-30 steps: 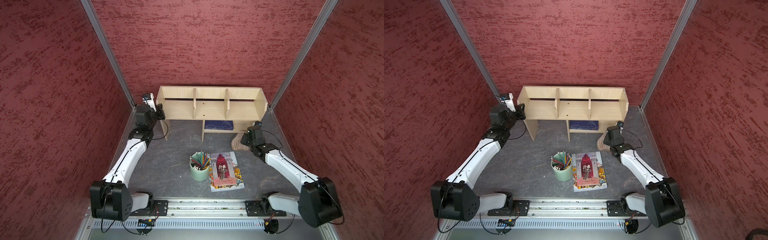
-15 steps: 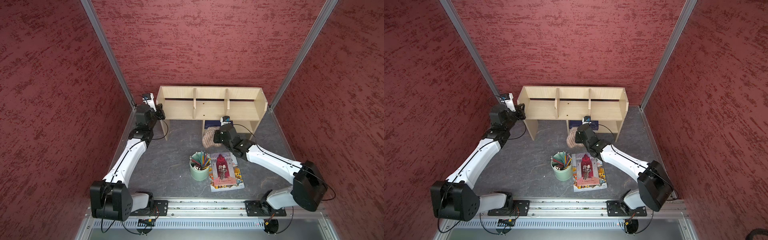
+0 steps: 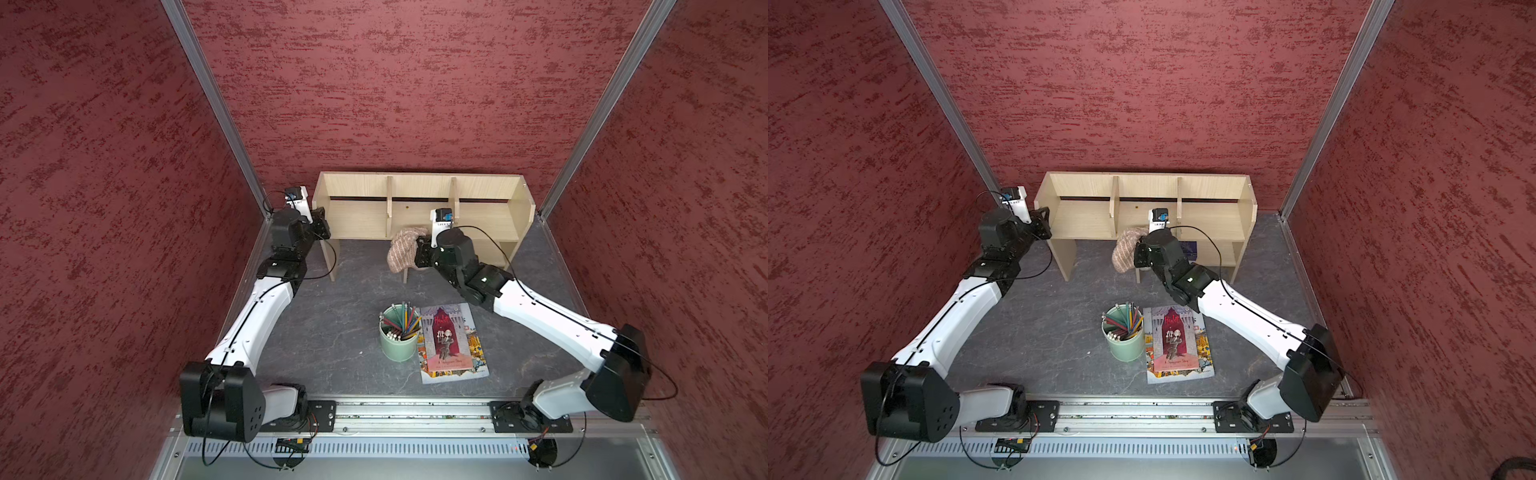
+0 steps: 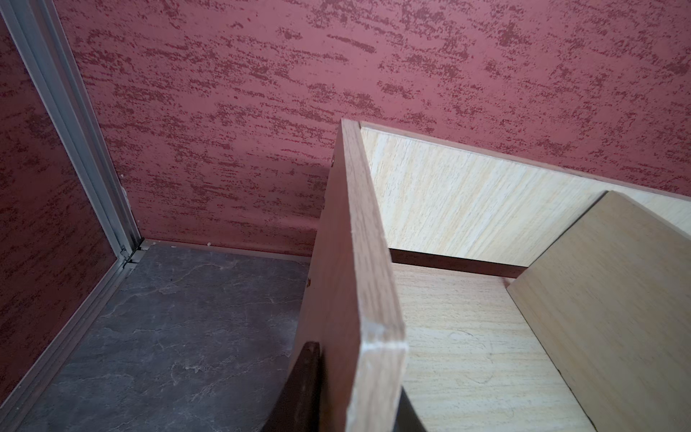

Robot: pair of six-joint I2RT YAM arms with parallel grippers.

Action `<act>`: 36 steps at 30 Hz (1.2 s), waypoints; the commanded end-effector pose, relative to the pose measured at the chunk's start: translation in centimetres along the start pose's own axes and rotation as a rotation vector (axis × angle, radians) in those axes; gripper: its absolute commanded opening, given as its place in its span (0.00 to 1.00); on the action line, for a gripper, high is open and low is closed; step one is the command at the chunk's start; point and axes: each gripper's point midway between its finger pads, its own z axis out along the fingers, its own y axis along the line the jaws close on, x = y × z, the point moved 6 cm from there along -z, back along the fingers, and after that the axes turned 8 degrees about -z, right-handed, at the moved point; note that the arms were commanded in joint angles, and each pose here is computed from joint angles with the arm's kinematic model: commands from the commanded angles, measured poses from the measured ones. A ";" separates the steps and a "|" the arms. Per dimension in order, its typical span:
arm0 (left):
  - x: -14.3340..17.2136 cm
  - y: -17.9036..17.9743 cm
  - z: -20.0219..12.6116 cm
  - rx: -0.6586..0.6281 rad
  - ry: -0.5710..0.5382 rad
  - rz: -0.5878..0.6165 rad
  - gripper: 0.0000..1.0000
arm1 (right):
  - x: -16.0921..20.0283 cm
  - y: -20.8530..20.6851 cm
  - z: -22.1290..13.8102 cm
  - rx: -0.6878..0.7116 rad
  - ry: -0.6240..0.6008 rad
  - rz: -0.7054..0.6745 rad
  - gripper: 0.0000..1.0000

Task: Wipe the bookshelf clean with a cloth
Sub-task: Wipe the dust from the shelf.

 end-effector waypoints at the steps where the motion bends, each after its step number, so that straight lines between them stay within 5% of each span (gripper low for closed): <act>1: 1.7 -2.1 0.0 0.148 0.090 -0.087 0.00 | 4.2 0.0 2.1 0.039 0.077 -0.017 0.00; 15: 1.8 -2.1 0.1 0.148 0.094 -0.087 0.00 | 11.3 -3.2 4.9 0.217 0.177 -0.023 0.00; 27: 1.7 -2.0 0.1 0.145 0.096 -0.089 0.00 | 11.6 -18.3 -2.0 0.541 0.186 0.148 0.00; 36: 1.7 -2.1 0.1 0.149 0.095 -0.087 0.00 | 9.0 -24.3 -7.1 0.711 0.164 0.171 0.00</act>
